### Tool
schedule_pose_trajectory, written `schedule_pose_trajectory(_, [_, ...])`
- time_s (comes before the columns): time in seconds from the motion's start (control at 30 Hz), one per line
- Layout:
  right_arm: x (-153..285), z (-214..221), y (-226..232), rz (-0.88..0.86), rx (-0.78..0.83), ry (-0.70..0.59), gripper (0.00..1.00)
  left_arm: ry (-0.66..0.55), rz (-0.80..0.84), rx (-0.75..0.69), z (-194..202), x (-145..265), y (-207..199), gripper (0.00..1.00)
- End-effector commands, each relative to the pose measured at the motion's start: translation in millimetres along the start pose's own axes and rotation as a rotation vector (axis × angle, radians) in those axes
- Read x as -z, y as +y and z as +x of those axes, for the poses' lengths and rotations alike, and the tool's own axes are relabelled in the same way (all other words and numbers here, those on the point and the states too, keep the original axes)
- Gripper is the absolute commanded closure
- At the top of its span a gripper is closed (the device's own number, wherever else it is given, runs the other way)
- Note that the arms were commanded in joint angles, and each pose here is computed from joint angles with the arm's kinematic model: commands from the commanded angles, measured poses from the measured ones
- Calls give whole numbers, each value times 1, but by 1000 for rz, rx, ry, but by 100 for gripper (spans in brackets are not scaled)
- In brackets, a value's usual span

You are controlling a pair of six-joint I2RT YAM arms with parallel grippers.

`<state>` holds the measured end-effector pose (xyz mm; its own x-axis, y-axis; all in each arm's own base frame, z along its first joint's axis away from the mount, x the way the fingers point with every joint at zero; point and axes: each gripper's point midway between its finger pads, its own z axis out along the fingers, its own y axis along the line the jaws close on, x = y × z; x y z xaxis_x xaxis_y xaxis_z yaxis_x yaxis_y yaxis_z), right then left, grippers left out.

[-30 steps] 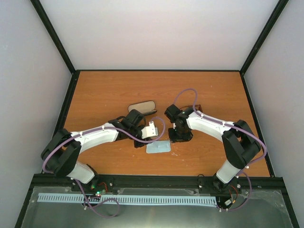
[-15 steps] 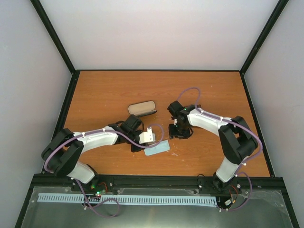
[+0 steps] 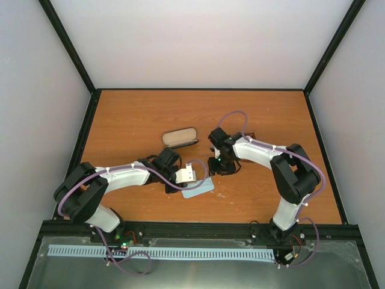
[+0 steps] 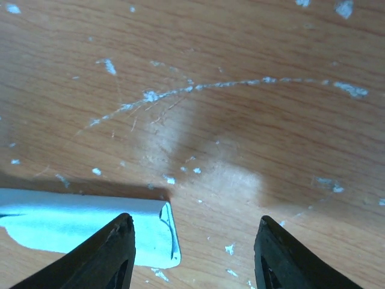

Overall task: Organize the sunglasses
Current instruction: Pick up the glasses cleaning cloth from the center of the board.

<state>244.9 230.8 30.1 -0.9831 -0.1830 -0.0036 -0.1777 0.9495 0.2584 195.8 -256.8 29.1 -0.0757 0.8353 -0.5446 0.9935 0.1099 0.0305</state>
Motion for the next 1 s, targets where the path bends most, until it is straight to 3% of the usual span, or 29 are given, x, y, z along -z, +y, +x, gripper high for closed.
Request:
schedule_pose_trajectory(0.0, [19, -1, 7, -46, 103, -93, 46, -25, -7, -24, -9, 0, 2, 99])
schedule_pose_trajectory(0.37, [9, 10, 25, -203, 228, -94, 42, -23, -2, -30, -8, -2, 1, 99])
schedule_pose_trajectory(0.7, [-6, 2, 18, -153, 333, -80, 37, -19, 4, -25, -6, -3, 0, 99])
schedule_pose_trajectory(0.97, [-13, 5, 23, -189, 381, -63, 40, -15, 9, -20, -5, -3, -1, 99])
